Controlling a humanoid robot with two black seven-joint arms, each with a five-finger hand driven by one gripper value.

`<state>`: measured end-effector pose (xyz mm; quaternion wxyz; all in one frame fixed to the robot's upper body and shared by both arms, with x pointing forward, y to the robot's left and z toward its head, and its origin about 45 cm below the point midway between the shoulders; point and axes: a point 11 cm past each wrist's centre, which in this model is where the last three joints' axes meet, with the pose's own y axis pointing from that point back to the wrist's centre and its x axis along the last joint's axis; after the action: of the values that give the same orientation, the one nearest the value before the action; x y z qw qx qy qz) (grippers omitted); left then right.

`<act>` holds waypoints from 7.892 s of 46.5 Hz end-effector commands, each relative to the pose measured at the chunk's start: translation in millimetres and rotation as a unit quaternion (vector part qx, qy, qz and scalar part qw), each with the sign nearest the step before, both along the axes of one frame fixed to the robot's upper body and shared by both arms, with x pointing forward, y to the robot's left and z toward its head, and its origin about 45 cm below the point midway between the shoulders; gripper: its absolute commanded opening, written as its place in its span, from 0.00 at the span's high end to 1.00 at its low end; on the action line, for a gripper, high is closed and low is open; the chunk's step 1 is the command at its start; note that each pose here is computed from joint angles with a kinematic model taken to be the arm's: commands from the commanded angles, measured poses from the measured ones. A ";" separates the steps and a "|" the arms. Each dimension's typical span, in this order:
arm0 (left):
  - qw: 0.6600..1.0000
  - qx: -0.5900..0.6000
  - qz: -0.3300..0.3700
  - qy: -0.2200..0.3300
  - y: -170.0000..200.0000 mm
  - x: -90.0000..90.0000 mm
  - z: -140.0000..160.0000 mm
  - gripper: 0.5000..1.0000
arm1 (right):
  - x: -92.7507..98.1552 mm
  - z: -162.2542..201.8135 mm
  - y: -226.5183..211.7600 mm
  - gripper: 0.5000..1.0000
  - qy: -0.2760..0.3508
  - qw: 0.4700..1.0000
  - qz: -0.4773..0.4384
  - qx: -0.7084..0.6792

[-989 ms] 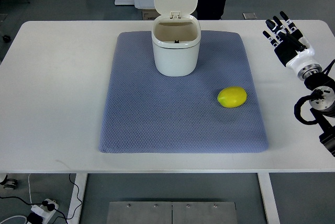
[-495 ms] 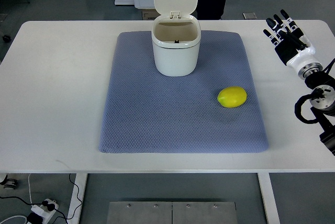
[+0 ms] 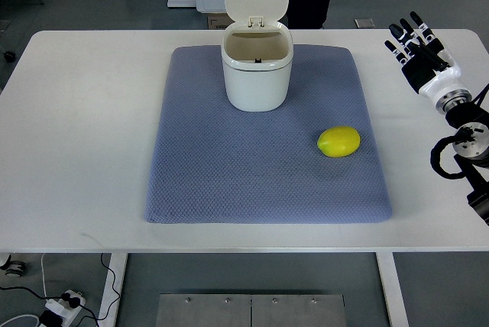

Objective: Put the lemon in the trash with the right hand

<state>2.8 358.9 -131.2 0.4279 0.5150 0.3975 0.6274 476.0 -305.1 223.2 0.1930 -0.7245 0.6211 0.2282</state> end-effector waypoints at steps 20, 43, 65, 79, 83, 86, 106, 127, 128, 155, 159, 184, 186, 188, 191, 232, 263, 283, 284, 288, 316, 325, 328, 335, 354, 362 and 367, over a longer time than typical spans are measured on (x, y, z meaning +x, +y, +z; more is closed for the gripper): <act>1.000 0.000 0.000 0.000 0.1 -0.1 0.0 0.00 | 8.3 17.6 4.0 0.00 -0.017 1.000 0.005 -0.002; 1.000 -0.001 0.000 0.000 -0.4 0.1 -0.1 0.00 | 12.5 39.4 -13.9 0.00 -0.018 0.992 0.040 -0.122; 1.000 0.000 0.000 0.000 0.1 -0.1 0.0 0.00 | 24.0 86.3 -8.8 0.00 -0.044 0.960 0.100 -0.257; 1.000 0.000 0.000 0.000 0.1 -0.1 0.0 0.00 | 31.9 114.8 0.7 0.00 -0.045 0.902 0.150 -0.402; 1.000 -0.001 0.000 0.000 -0.4 -0.1 -0.1 0.00 | 32.6 118.6 -0.4 0.00 -0.038 0.881 0.161 -0.443; 1.000 0.000 0.000 0.000 0.1 0.1 0.0 0.00 | 33.6 122.7 0.3 0.00 -0.036 0.866 0.168 -0.470; 1.000 0.000 0.000 0.000 0.1 -0.1 0.0 0.00 | 20.6 135.7 -4.3 0.00 -0.013 0.780 0.228 -0.583; 1.000 0.000 0.000 0.000 0.1 -0.1 0.0 0.00 | -3.6 164.3 26.2 0.00 -0.046 0.691 0.308 -0.653; 1.000 0.000 0.000 0.000 0.1 0.1 0.0 0.00 | -4.8 164.5 27.8 0.00 -0.046 0.685 0.312 -0.657; 1.000 -0.001 0.000 0.000 -0.4 0.1 -0.1 0.00 | -28.6 140.0 89.9 0.00 -0.039 0.550 0.396 -0.734; 1.000 0.000 0.000 0.000 0.1 -0.1 0.0 0.00 | -30.9 134.5 104.9 0.00 -0.042 0.516 0.407 -0.752; 1.000 0.000 0.000 0.000 0.1 -0.1 0.0 0.00 | -35.3 109.9 121.9 0.00 -0.027 0.459 0.420 -0.783; 1.000 0.000 0.000 0.000 0.1 -0.1 0.0 0.00 | -36.4 106.6 122.8 0.00 -0.025 0.455 0.423 -0.783; 1.000 -0.001 0.000 0.000 -0.4 -0.1 -0.1 0.00 | -36.9 105.0 123.3 0.00 -0.025 0.452 0.425 -0.784; 1.000 0.000 0.000 0.000 0.1 -0.1 0.0 0.00 | -38.4 99.3 122.7 0.00 -0.021 0.450 0.430 -0.783; 1.000 -0.001 0.000 0.000 -0.4 -0.1 -0.1 0.00 | -54.1 35.2 117.8 0.19 -0.015 0.457 0.451 -0.767; 1.000 0.000 0.000 0.000 0.1 0.1 0.0 0.00 | -53.0 30.7 119.0 0.48 -0.022 0.461 0.448 -0.766; 1.000 0.000 0.000 0.000 0.1 0.1 0.0 0.00 | -50.3 29.2 117.4 0.72 -0.026 0.464 0.440 -0.769; 1.000 0.000 0.000 0.000 0.1 0.1 0.0 0.00 | -50.3 29.2 117.4 0.72 -0.026 0.464 0.440 -0.769; 1.000 0.000 0.000 0.000 0.1 -0.1 0.0 0.00 | -51.7 26.4 117.5 0.88 -0.028 0.467 0.443 -0.765; 1.000 0.000 0.000 0.000 0.1 -0.1 0.0 0.00 | -25.2 84.7 111.4 1.00 -0.051 0.471 0.402 -0.784; 1.000 0.000 0.000 0.000 0.1 -0.1 0.0 0.00 | -11.9 121.0 105.8 1.00 -0.060 0.477 0.372 -0.794; 1.000 0.000 0.000 0.000 0.1 0.1 0.0 0.00 | -8.5 133.6 104.1 1.00 -0.063 0.479 0.363 -0.797; 1.000 -0.001 0.000 0.000 -0.4 0.1 -0.1 0.00 | -1.7 157.5 101.1 1.00 -0.070 0.482 0.343 -0.803; 1.000 -0.001 0.000 0.000 -0.4 -0.1 -0.1 0.00 | 22.6 210.4 120.0 1.00 -0.105 0.516 0.289 -0.800; 1.000 0.000 0.000 0.000 0.1 0.1 0.0 0.00 | 28.6 209.8 142.2 1.00 -0.117 0.529 0.286 -0.790; 1.000 0.000 0.000 0.000 0.1 -0.1 0.0 0.00 | 31.6 204.5 151.9 1.00 -0.121 0.541 0.287 -0.782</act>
<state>2.6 358.9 -131.2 0.4277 0.5152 0.3978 0.6272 506.4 -158.2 430.3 -0.4582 -0.7437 0.2817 -0.3971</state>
